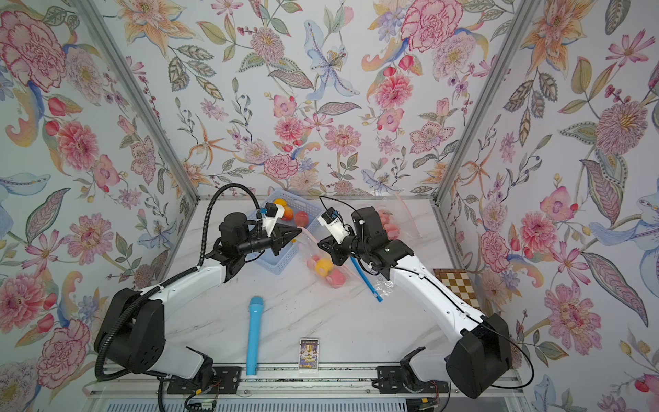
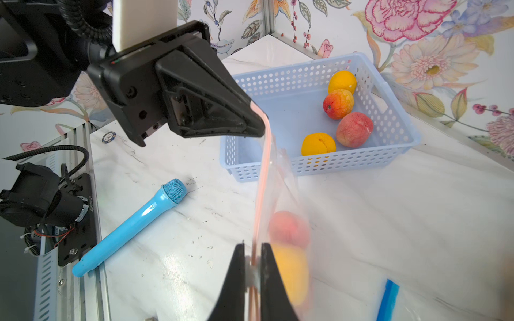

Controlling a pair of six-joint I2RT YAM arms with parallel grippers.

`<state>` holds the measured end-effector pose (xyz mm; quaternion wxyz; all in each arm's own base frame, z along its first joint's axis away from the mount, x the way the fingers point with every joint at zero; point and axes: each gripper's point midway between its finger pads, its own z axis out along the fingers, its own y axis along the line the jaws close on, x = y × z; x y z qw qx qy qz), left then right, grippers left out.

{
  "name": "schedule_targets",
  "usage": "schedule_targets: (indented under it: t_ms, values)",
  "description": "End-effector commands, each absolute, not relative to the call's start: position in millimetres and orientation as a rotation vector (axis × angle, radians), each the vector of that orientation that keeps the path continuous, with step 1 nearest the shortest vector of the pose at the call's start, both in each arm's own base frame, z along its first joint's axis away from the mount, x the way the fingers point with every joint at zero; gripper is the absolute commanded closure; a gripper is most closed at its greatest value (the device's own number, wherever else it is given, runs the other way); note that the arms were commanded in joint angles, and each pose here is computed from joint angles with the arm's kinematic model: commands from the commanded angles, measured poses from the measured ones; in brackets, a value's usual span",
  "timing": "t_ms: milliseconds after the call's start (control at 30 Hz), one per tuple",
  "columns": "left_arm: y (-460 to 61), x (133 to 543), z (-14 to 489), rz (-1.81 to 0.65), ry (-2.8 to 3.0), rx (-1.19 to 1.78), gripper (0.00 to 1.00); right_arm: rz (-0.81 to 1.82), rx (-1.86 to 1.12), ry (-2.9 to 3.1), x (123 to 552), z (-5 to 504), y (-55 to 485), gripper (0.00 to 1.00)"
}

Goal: Place the peach in a zip-top bag and seal the zipper
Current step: Zip the zipper on the zipper food storage bag.

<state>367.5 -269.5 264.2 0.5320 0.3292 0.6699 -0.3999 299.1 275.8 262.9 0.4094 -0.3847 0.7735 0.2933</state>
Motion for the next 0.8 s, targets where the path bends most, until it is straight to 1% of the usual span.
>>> schedule_targets:
  t_ms: [0, 267, 667, 767]
  values:
    - [-242, 393, 280, -0.871, 1.59, 0.599, 1.0, 0.698, -0.906, 2.026, 293, 253, 260, 1.0]
    - [-223, 414, 276, -0.873, 1.607, 0.448, 1.0, 0.655, -0.836, 2.056, 280, 249, 240, 1.0]
    - [-213, 425, 273, -0.838, 1.614, 0.404, 1.0, 0.563, -0.701, 2.055, 265, 249, 207, 1.0]
    - [-211, 427, 273, -0.829, 1.615, 0.398, 1.0, 0.537, -0.65, 2.062, 268, 249, 194, 1.0]
